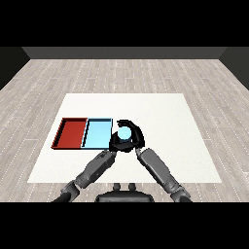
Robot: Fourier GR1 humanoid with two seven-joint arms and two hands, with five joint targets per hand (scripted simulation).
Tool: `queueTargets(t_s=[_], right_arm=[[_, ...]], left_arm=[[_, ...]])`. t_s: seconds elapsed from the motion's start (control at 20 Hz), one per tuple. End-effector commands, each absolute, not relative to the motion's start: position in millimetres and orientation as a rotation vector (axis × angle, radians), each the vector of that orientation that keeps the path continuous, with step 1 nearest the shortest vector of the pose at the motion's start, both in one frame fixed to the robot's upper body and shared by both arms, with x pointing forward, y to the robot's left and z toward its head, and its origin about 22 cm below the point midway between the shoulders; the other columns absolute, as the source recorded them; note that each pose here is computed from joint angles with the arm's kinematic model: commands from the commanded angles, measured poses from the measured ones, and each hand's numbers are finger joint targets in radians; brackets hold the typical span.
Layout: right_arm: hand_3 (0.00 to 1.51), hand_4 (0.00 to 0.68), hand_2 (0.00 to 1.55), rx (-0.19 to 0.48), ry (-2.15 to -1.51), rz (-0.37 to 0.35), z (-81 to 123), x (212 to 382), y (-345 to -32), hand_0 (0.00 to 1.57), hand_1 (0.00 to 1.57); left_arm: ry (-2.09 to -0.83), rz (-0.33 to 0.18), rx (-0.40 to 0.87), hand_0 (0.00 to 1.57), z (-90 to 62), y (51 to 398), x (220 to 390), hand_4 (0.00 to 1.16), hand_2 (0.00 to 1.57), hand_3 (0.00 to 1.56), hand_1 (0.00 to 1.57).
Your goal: Pick the blue can and put it in the blue box
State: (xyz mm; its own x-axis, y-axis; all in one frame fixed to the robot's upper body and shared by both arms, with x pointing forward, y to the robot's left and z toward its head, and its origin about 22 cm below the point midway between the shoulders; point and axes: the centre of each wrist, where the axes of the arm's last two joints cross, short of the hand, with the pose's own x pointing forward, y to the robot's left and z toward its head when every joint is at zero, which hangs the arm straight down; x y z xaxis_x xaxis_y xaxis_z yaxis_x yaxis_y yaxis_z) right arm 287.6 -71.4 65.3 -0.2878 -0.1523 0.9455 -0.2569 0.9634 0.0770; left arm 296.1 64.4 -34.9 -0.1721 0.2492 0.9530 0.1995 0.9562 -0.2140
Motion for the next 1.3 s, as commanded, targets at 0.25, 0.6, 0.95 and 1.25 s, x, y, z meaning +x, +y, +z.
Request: queueTargets(t_s=[0.25, 0.6, 0.95, 1.25], right_arm=[[0.0, 0.0, 0.0, 0.279, -1.87, 0.145, 62, 296.0, -60, 0.0, 0.0], [0.0, 0.0, 0.0, 0.312, -1.933, 0.004, 73, 285.7, -122, 0.0, 0.0], [0.0, 0.0, 0.0, 0.276, -1.984, -0.276, 72, 273.1, -178, 0.0, 0.0], [0.0, 0.0, 0.0, 0.243, -1.966, -0.316, 66, 252.4, -199, 0.0, 0.0]], left_arm=[[-1.767, 0.066, -0.339, 1.57, -38.5, 71, 307.4, 1.13, 1.57, 1.52, 1.57], [-1.787, 0.055, -0.242, 1.57, -19.9, 62, 306.4, 1.15, 1.57, 1.53, 1.57], [-1.833, 0.029, -0.101, 1.57, -31.8, 122, 330.1, 1.15, 1.57, 1.53, 1.57], [-1.799, 0.009, 0.082, 1.57, -3.9, 169, 355.3, 1.15, 1.57, 1.52, 1.57]])
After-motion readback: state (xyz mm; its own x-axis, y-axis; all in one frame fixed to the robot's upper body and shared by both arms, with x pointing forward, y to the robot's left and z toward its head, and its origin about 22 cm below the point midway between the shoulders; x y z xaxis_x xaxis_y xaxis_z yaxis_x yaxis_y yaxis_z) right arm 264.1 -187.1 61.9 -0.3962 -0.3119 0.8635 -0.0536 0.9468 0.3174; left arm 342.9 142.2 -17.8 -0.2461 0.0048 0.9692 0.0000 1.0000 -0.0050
